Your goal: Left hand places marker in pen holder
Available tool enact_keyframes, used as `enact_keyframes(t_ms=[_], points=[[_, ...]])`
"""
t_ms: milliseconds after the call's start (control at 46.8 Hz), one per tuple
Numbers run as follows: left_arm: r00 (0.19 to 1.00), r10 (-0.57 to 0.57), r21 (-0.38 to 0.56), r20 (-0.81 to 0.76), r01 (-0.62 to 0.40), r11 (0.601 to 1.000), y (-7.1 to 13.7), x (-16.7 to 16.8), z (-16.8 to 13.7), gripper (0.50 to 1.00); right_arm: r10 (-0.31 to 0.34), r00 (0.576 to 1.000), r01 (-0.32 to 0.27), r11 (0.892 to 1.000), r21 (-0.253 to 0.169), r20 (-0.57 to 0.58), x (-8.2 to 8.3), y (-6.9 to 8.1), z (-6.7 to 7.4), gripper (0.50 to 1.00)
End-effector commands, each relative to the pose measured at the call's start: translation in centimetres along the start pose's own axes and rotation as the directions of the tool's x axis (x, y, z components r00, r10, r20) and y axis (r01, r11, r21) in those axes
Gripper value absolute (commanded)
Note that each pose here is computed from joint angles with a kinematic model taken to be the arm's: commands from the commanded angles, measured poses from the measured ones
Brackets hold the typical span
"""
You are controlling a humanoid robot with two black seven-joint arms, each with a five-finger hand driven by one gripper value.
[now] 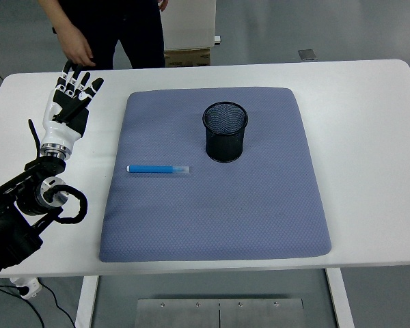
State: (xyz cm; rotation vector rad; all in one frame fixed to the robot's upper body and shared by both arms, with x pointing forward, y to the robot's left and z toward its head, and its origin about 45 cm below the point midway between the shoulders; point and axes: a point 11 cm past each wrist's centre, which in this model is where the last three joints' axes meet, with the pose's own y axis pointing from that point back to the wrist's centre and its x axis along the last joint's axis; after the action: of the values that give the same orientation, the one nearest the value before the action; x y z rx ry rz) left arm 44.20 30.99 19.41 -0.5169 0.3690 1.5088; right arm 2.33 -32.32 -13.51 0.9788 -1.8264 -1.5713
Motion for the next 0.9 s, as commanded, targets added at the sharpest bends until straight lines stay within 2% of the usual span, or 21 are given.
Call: enact_keyframes(t_ms=[0,278,556,876], points=[[1.000,-0.004,0.002,0.009,0.004,1.000,0.0,0.0,0.0,1.000,0.000,1.000,0.000,1.000,0.001,0.000,0.0,0.0,0.0,1.000],[1.000,0.003,0.003,-0.003,-0.003,1.000,0.1,0.1,-0.1,1.000,-0.001,1.000,0.001,1.000,0.001,0.001,0.0,0.0,0.0,1.000],[0.997,0.018,0.000,-0.080,-0.018,1.000,0.0,-0.4,-0.6,1.000,0.000,1.000,0.000,1.000,-0.001,0.000,0.0,0.0,0.0,1.000],[0.997,0.001,-0.020,-0.075,-0.003,1.000,-0.6,-0.6,0.5,1.000,0.000,1.000,0.000,1.000,-0.001,0.000,0.0,0.0,0.0,1.000]])
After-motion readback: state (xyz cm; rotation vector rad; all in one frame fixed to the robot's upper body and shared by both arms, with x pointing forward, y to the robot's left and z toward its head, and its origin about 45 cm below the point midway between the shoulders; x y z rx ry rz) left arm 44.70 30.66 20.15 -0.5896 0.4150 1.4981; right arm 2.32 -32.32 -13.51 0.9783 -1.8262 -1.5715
